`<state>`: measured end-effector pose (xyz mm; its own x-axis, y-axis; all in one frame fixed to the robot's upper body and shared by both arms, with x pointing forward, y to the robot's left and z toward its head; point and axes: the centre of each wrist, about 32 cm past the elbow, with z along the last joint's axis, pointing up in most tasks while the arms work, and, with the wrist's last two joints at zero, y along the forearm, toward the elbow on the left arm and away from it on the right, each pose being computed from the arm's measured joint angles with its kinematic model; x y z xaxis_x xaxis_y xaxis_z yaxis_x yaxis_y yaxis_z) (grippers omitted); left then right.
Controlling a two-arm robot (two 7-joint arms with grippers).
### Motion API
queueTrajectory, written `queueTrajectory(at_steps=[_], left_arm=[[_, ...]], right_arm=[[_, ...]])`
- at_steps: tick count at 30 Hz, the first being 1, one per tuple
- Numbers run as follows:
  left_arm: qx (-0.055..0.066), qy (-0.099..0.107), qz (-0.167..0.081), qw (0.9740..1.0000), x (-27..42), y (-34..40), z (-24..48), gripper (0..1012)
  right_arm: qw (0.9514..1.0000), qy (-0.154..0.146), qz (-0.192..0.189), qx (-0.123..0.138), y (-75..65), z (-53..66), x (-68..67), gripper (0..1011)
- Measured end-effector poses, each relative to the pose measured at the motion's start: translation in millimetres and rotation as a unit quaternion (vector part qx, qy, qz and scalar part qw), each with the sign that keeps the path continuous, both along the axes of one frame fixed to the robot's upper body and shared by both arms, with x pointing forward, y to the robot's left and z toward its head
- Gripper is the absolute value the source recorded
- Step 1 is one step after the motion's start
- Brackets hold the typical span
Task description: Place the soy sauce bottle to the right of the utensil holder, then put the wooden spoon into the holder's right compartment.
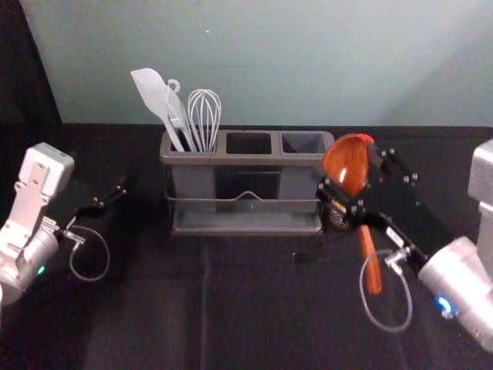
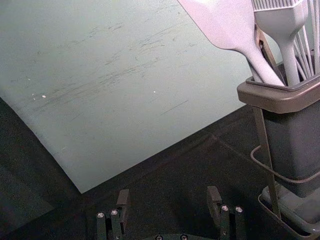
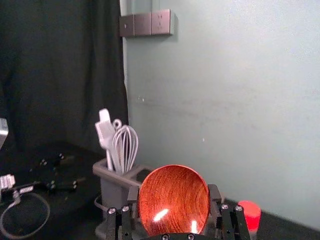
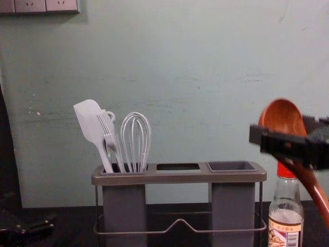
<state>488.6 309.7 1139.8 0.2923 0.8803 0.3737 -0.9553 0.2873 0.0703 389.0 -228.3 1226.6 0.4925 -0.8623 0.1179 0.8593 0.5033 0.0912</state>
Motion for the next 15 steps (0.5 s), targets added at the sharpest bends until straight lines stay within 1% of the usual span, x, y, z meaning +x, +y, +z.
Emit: queueTrajectory(at_steps=[6,7,10,11,12,13,15], left_arm=[[0.0,0.0,0.0,1.0,0.0,0.0,0.0,1000],[0.0,0.0,0.0,1.0,0.0,0.0,0.0,1000],[0.0,0.0,0.0,1.0,0.0,0.0,0.0,1000],[0.0,0.0,0.0,1.0,0.0,0.0,0.0,1000],[0.0,0.0,0.0,1.0,0.0,0.0,0.0,1000],[0.0,0.0,0.0,1.0,0.0,0.0,0.0,1000],[0.0,0.0,0.0,1.0,0.0,0.0,0.0,1000]], right_arm=[[0.9996,-0.026,0.013,-0.006,-0.2,15.8,23.9,838],[0.9993,-0.033,0.02,-0.003,-0.2,20.0,33.1,838],[0.9986,-0.045,0.029,0.002,0.4,27.6,48.5,838],[0.998,-0.051,0.036,0.006,1.1,31.1,56.8,838],[0.9977,-0.054,0.039,0.009,1.4,33.1,61.5,838],[0.997,-0.059,0.047,0.013,2.2,38.1,71.6,838],[0.9964,-0.064,0.054,0.016,3.1,42.7,81.3,838]])
